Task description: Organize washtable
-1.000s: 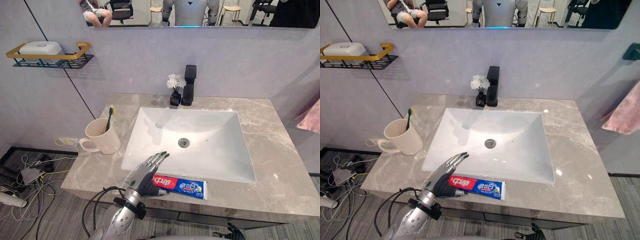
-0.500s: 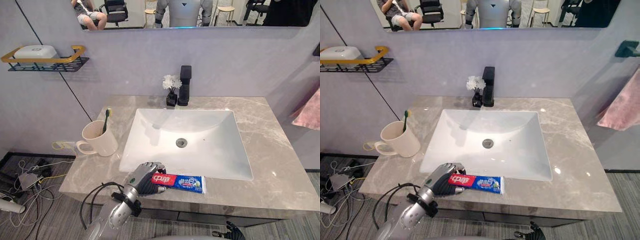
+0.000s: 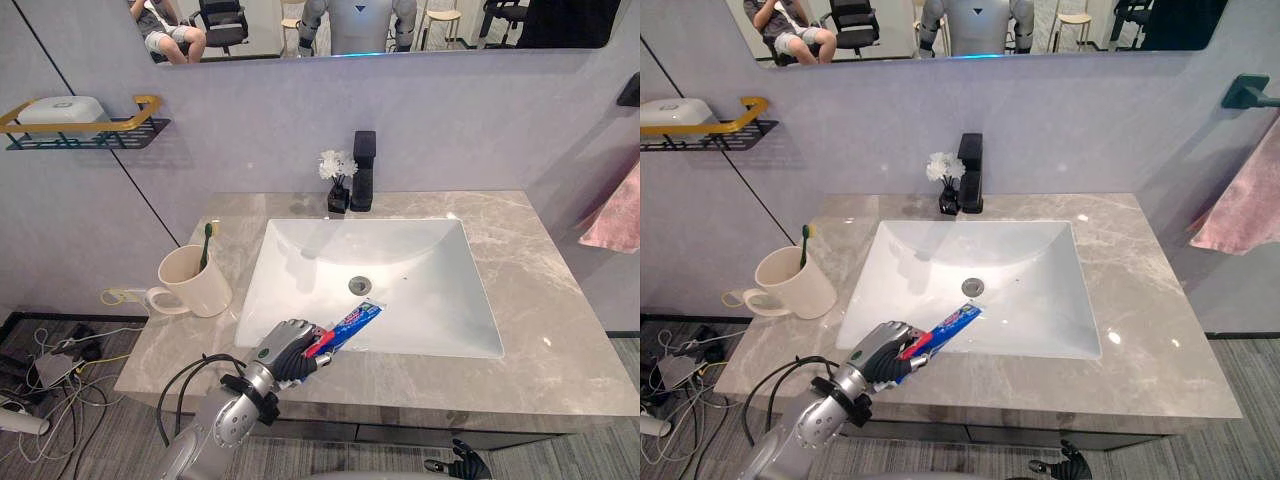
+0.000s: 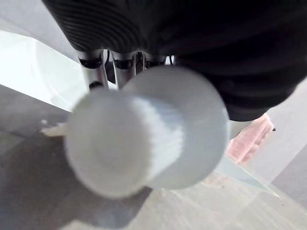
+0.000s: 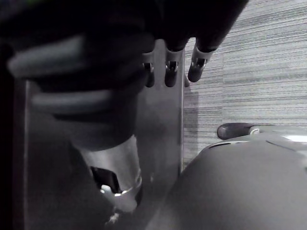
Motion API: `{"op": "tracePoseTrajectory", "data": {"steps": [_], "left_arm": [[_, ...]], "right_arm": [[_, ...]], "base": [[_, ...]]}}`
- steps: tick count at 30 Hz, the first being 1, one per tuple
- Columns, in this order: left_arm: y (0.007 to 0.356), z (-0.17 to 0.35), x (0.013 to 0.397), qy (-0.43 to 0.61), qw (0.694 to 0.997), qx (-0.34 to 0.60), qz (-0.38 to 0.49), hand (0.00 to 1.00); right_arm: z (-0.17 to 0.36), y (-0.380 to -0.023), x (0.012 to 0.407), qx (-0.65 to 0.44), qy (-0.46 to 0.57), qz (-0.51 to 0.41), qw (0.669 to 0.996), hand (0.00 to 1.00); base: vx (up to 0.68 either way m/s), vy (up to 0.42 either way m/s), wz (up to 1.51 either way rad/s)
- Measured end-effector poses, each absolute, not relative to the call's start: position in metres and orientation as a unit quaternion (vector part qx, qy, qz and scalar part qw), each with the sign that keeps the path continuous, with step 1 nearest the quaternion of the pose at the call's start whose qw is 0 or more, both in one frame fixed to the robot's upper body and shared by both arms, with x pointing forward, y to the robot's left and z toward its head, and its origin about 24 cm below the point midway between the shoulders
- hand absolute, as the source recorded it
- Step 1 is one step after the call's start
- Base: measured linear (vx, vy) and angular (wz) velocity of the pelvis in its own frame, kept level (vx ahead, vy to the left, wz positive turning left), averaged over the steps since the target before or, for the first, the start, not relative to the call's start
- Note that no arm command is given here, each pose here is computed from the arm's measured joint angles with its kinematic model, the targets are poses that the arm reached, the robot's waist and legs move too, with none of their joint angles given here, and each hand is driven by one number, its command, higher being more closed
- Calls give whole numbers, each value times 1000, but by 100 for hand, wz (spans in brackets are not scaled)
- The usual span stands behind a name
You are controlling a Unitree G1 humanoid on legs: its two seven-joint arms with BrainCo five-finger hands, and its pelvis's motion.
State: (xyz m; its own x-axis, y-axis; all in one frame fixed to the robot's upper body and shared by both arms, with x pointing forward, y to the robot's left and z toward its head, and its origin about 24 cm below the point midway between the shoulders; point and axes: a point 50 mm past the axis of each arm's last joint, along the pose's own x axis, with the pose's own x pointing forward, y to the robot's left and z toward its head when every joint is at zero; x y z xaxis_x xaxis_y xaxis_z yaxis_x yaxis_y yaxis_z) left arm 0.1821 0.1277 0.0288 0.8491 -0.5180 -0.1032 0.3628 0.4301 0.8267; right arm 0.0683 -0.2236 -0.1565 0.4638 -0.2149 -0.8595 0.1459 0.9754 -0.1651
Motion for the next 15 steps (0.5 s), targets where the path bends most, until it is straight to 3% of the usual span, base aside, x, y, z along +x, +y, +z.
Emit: {"op": "tracePoseTrajectory", "data": {"steps": [7,15], "left_arm": [[127,27,179,-67,867,439,-227,100],[125,40,184,-77,902,394,-159,100]], "right_arm": [[-152,-233,61,2,492,-162,856,0],[-121,-259,72,4,393,-250,885,0]], "base": [[-22,-20,-12],[-12,-19,-27]]}}
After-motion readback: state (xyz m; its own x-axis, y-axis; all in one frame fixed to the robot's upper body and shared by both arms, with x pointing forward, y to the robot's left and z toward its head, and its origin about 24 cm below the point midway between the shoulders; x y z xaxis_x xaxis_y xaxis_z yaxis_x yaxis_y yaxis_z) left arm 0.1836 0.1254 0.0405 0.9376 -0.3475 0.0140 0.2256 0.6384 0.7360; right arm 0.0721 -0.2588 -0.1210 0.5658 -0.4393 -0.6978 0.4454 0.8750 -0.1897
